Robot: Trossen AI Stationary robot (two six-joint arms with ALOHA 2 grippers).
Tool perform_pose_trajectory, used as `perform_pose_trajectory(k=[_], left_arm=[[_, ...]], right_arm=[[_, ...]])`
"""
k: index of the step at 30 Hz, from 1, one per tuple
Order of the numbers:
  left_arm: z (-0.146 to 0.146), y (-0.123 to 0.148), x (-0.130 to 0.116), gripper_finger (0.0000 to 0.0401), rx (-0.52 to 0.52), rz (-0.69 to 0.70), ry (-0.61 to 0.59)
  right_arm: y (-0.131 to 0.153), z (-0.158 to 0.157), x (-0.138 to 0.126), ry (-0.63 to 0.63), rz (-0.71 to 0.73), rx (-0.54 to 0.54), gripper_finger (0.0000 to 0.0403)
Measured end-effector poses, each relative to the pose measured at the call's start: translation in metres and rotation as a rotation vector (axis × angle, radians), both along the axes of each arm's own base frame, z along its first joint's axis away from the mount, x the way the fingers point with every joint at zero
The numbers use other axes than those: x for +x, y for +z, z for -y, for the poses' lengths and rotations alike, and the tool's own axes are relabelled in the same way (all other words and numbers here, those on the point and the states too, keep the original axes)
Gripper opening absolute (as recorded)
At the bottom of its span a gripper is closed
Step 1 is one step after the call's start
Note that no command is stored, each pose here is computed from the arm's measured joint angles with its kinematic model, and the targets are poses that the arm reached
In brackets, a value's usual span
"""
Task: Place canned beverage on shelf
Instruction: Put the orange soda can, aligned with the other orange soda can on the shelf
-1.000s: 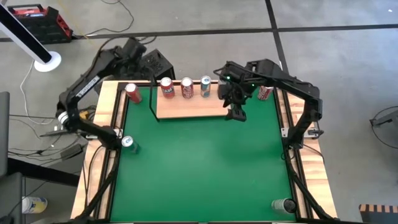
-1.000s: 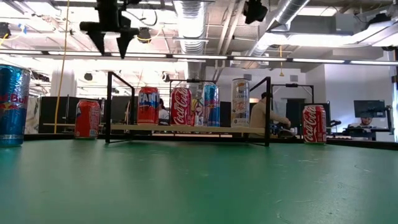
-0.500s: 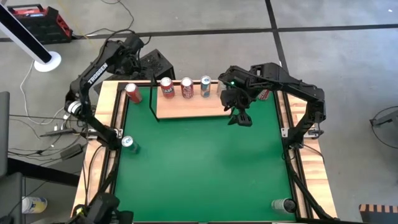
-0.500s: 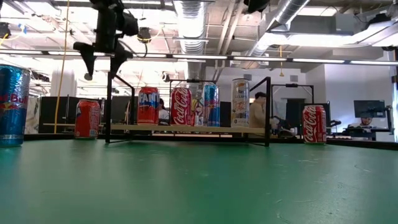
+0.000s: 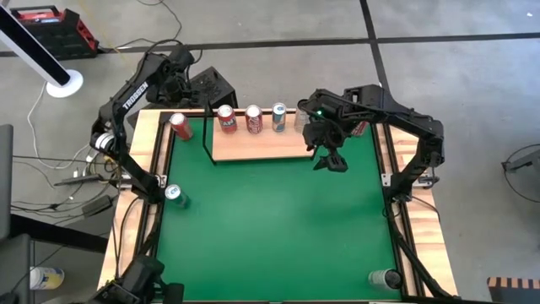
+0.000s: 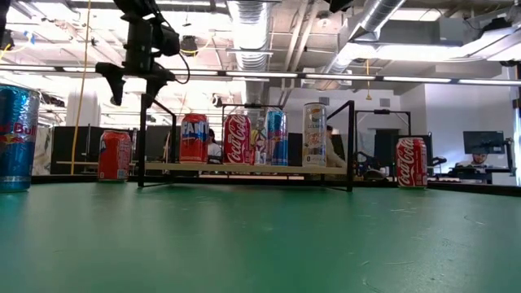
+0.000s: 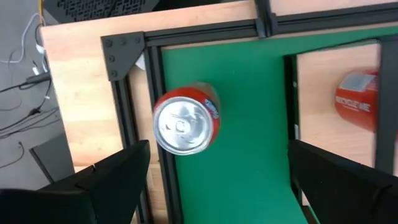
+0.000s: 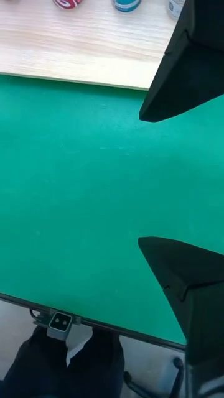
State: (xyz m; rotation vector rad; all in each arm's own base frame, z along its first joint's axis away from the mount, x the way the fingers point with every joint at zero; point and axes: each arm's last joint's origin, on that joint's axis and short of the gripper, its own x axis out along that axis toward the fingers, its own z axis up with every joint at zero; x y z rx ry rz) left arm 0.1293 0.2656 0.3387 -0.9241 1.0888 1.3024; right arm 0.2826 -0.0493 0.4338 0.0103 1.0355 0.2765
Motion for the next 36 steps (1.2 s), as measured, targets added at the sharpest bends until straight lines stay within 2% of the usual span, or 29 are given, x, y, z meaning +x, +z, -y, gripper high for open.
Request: perform_pose_trajectory(k=[8, 15, 19, 26, 30, 33, 36], left_arm=[[0.008, 0.000, 0.012, 0.0366, -0.013, -0.009, -0.036], [0.024, 0.002, 0.015, 0.0366, -0.039, -0.127, -0.042], [0.047, 0.019, 0.020, 0.0366, 0.034, -0.107, -0.069], [0.095, 0.059, 0.013, 0.0366, 0.228, 0.036, -0.101], [0.110, 0.067, 0.005, 0.0366, 0.282, 0.021, -0.068], [0.118, 0.058, -0.001, 0.0366, 0.282, 0.019, -0.047], [0.121, 0.034, -0.002, 0.0366, 0.251, 0.057, -0.041]], right_arm=[[0.000, 0.004, -0.001, 0.039, 0.016, -0.027, 0.0344], [0.000, 0.009, -0.001, 0.015, 0.016, -0.020, 0.0344], [0.000, 0.009, -0.001, 0.015, 0.018, -0.020, 0.0344], [0.003, 0.011, 0.005, 0.040, 0.093, -0.053, 0.0344], [0.007, 0.016, 0.009, 0.041, 0.163, -0.082, 0.0344], [0.008, 0.021, 0.011, 0.028, 0.193, -0.093, 0.0344], [0.008, 0.024, 0.010, 0.019, 0.193, -0.093, 0.0344]])
